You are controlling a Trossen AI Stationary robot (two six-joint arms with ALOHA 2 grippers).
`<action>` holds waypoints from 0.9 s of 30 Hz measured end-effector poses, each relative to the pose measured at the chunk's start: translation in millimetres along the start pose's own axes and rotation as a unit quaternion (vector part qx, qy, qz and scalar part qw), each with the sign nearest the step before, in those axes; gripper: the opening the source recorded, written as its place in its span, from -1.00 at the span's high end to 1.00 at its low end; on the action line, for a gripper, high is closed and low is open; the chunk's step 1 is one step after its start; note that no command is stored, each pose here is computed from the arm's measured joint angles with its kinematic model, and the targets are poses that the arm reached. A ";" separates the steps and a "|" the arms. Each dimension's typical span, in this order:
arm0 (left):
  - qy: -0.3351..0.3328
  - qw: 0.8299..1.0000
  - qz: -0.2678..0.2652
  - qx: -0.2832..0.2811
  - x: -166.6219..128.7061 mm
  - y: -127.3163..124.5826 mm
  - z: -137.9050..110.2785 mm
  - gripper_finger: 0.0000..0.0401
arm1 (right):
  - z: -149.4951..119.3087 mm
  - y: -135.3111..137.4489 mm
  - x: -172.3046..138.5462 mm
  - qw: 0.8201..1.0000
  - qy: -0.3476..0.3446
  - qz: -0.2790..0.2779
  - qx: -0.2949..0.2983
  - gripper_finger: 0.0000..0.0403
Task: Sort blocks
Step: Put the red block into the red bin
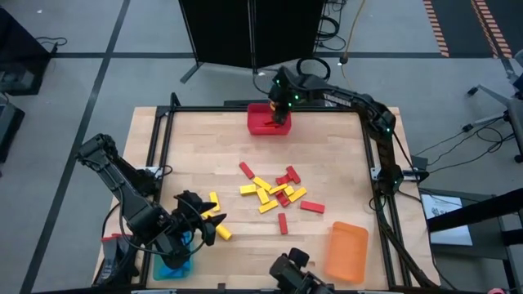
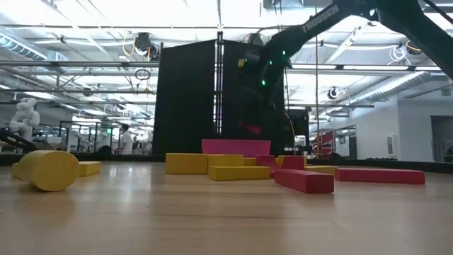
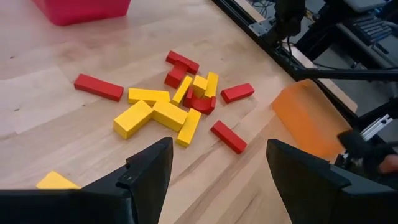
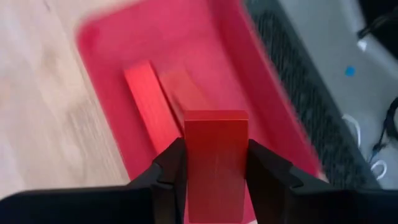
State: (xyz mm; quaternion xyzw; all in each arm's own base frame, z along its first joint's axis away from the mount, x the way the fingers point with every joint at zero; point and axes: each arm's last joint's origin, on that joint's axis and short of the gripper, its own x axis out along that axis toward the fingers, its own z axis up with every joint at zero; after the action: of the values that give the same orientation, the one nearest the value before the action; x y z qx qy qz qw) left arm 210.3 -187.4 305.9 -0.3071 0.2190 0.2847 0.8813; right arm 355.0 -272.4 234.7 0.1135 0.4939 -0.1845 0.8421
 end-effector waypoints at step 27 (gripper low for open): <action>-0.005 1.000 0.017 0.004 6.5 2.5 5.5 -0.32 | 3.6 8.0 -11.6 0.993 0.004 0.112 0.033 -0.75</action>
State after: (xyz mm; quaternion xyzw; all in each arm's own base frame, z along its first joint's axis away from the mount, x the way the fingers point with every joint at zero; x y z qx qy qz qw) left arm 214.8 -179.8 305.1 -0.2982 0.2209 0.3007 0.8785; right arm 356.0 -264.1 246.6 0.1961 0.4748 -0.1050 0.8515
